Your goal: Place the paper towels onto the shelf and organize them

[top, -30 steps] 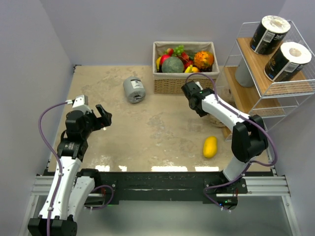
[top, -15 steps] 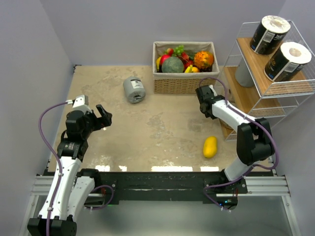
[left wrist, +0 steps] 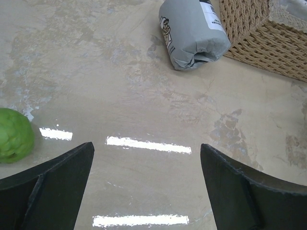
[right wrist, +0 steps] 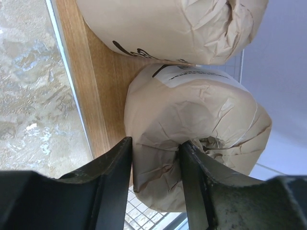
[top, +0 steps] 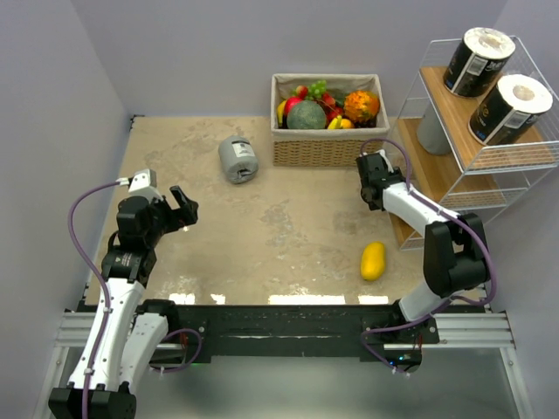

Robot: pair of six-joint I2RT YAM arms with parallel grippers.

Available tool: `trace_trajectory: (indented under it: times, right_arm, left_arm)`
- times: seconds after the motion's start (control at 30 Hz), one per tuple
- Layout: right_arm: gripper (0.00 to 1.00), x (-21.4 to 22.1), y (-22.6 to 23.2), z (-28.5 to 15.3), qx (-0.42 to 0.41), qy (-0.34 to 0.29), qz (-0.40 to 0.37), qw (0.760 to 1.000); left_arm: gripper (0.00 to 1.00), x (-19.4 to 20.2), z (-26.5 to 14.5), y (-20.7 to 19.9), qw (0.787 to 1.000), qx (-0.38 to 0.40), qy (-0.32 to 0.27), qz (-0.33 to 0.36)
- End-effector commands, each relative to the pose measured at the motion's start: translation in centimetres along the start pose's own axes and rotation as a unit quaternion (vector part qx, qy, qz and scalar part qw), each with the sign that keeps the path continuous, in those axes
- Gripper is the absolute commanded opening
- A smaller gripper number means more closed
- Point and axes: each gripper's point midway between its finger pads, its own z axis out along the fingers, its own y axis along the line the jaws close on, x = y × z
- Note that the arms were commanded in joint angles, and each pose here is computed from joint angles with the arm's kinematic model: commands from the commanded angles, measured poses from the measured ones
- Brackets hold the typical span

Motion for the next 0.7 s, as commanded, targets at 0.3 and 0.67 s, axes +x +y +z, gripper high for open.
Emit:
trace_trajectory:
  times: [0.3, 0.67]
  right_arm:
    - [0.45, -2.4, -3.4, -2.4, 0.018, -0.037, 0.047, 0.998]
    - [0.55, -2.9, -4.7, -3.4, 0.021, -0.039, 0.062, 0.997]
  left_arm:
    - [0.98, -1.1, -0.3, -0.4, 1.0, 0.003, -0.017, 0.004]
    - [0.98, -1.1, -0.4, -0.4, 1.0, 0.002, -0.018, 0.004]
